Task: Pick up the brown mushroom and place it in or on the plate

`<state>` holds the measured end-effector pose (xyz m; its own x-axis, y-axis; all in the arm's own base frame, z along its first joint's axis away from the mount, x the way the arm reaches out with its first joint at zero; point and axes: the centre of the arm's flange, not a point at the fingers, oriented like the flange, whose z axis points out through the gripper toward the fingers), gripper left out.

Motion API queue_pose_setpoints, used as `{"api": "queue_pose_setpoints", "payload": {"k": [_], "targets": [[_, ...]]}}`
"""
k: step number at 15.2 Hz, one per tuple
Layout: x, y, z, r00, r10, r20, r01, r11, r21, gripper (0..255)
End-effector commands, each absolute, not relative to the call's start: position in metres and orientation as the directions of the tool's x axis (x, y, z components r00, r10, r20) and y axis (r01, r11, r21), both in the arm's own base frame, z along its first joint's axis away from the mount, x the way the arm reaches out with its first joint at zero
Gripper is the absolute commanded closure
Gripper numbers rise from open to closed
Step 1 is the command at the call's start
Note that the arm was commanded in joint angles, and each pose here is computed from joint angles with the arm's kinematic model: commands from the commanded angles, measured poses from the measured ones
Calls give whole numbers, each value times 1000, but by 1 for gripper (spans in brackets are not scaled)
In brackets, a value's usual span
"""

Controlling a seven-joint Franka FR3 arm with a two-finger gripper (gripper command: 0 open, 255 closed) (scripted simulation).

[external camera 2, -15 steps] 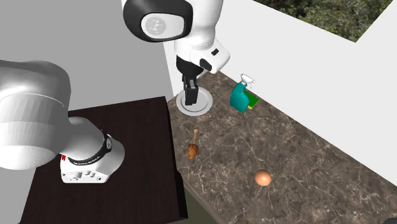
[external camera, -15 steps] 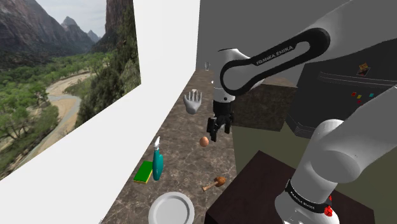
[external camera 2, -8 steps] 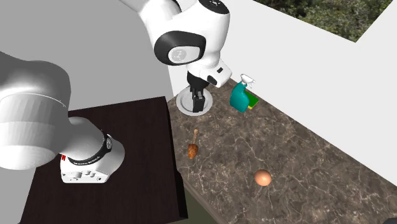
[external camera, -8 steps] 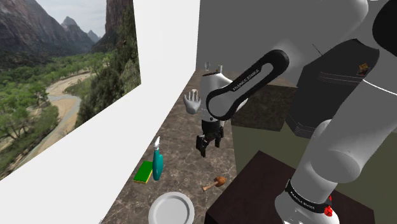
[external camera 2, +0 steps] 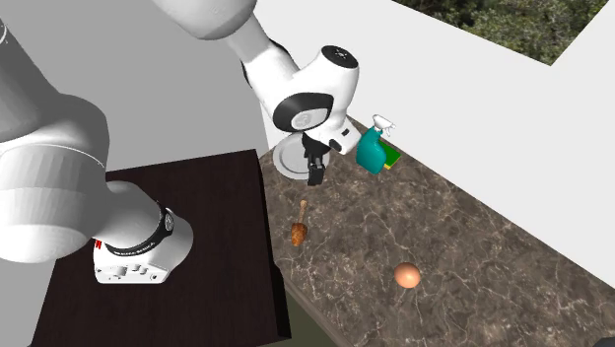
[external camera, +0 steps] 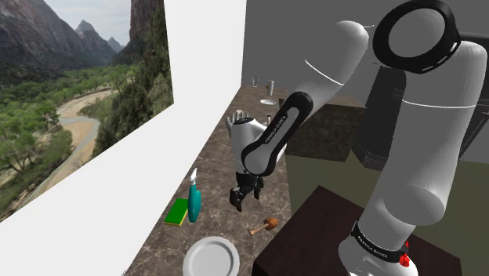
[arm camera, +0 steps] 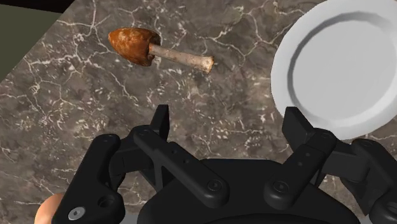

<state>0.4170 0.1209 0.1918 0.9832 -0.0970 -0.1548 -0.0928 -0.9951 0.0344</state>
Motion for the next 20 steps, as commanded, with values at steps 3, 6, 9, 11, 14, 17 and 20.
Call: {"api": "queue_pose_setpoints", "payload": {"k": [3,6,9,11,14,17,20], "targets": [[416,121,166,983,-100,-155,-95,-995,38,0],[413,120,151,983,-100,-155,-95,-995,38,0],[412,120,143,983,-100,-155,-95,-995,38,0],[412,120,143,983,-100,-155,-95,-995,38,0],[412,120,143,983,-100,-155,-95,-995,38,0],[412,120,143,983,-100,-155,-95,-995,38,255],[412,120,143,983,-100,-155,-95,-995,38,255]]}}
